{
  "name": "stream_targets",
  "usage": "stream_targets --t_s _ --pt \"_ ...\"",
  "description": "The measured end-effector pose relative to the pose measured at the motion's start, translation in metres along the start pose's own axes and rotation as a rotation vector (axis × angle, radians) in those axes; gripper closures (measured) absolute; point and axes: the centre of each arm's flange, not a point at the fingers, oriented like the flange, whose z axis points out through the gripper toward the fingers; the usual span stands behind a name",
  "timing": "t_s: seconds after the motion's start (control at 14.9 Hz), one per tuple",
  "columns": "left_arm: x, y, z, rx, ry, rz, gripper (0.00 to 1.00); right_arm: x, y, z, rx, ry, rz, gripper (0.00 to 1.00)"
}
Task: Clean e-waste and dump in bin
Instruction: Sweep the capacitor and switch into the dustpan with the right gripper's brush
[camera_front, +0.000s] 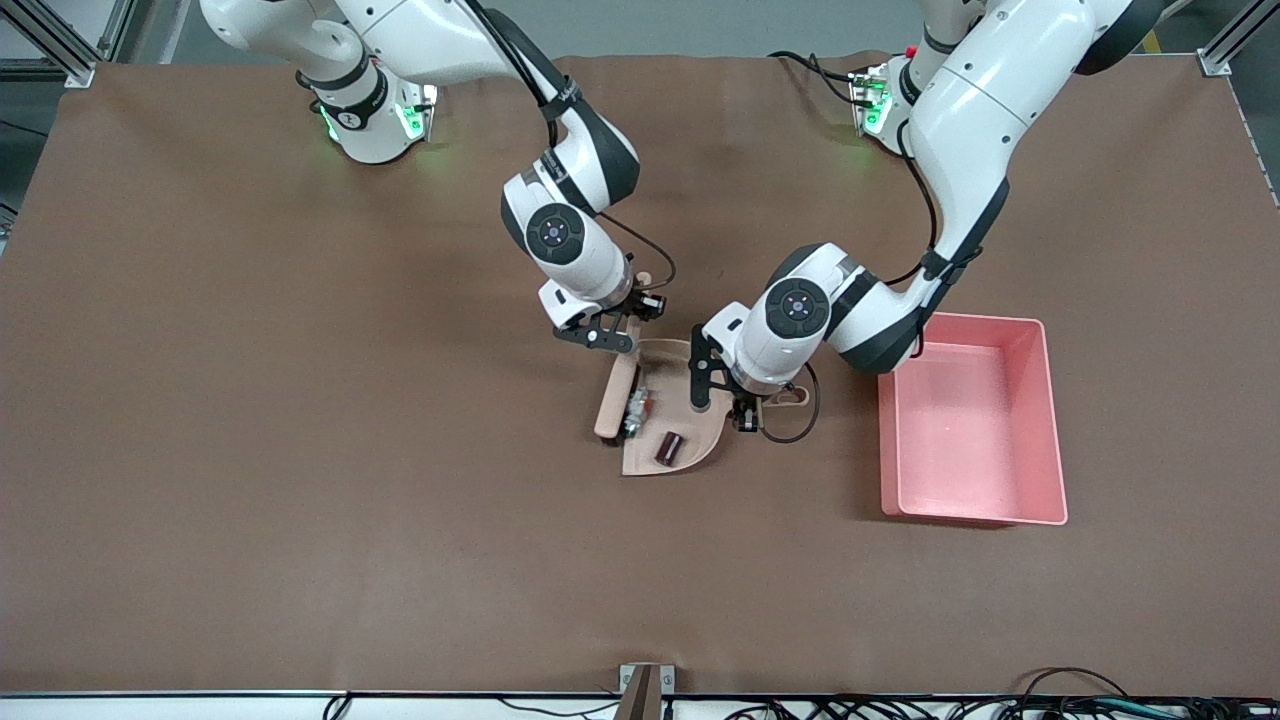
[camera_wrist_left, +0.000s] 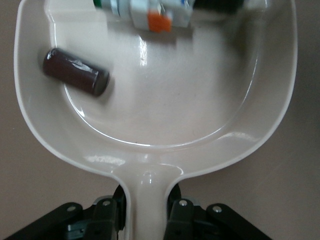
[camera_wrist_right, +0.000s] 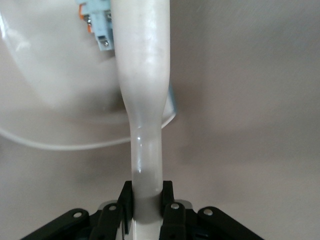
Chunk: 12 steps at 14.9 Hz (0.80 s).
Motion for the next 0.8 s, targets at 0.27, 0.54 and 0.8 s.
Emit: stream_targets --t_s 0.27,0.54,0.8 --pt "0.000 0.000 0.000 0.000 0.000 0.000 0.67 -0.018 -0.017 -0.003 0.015 -0.026 0.039 0.73" --pt "0.001 -0.001 0.000 0.000 0.001 0.000 0.67 -0.008 -0.021 -0.025 -0.038 -0.093 0.056 0.73" --pt "-0.001 -0.004 -0.001 0.011 0.008 -0.004 0.67 0.027 -0.012 -0.088 -0.022 -0.116 0.061 0.73"
